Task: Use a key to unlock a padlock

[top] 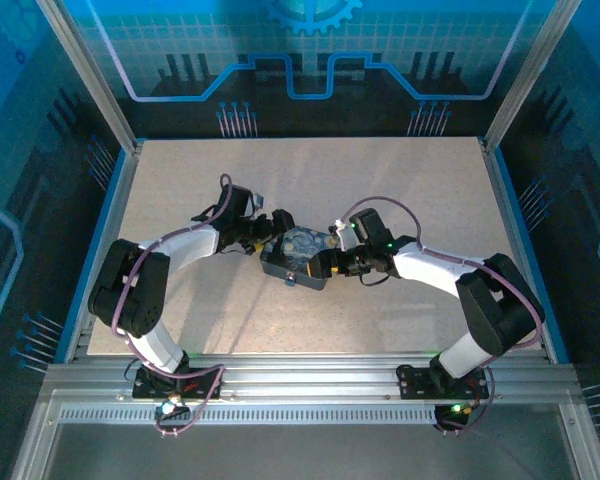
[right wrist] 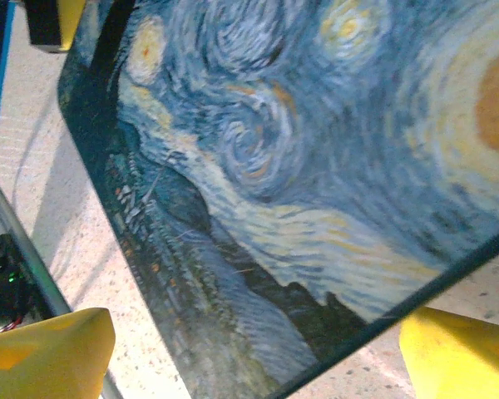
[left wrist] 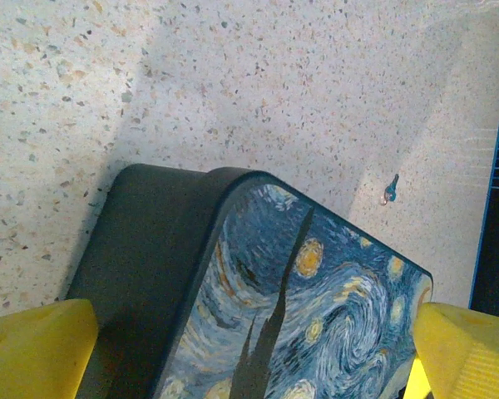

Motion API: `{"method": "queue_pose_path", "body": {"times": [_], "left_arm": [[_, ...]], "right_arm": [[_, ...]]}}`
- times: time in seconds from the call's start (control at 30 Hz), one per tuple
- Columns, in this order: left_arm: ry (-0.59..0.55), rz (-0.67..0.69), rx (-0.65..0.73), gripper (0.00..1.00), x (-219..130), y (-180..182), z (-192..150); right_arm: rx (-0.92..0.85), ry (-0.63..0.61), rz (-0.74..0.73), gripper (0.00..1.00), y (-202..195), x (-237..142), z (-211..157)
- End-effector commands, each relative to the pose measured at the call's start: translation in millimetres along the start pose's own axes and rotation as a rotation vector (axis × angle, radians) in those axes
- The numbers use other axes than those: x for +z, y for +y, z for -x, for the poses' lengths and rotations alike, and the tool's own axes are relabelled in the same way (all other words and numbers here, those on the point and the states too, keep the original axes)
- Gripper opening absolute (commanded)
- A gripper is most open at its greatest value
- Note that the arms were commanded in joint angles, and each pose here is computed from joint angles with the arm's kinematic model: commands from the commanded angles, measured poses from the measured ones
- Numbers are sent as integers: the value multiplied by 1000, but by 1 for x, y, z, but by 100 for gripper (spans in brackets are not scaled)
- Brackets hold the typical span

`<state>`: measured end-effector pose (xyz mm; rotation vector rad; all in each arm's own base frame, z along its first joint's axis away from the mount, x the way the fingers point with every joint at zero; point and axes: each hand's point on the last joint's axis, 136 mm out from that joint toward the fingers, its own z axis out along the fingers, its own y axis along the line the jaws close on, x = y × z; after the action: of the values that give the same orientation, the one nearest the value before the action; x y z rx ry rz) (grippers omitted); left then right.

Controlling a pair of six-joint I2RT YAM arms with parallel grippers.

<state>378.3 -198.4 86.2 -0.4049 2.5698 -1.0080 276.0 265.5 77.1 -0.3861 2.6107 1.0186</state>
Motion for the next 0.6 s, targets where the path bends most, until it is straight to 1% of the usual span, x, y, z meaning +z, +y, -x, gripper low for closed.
{"method": "queue_pose_path", "body": {"times": [0.0, 0.13, 0.27, 0.43, 0.57], "left_arm": [[-40, -23, 24, 99, -10, -5, 17], [-96, -15, 19, 99, -29, -1, 30], [-168, 11, 25, 99, -57, 5, 40], [-248, 22, 69, 99, -88, 2, 35], [-287, 5, 79, 99, -107, 0, 25]], "right_arm": [[-7, -52, -52, 90, 0, -9, 14], [14, -89, -117, 91, -14, -26, 17], [57, -134, -186, 91, -32, -46, 21], [138, -119, -267, 93, -58, -64, 25], [170, -136, -336, 93, -73, -71, 39]]}}
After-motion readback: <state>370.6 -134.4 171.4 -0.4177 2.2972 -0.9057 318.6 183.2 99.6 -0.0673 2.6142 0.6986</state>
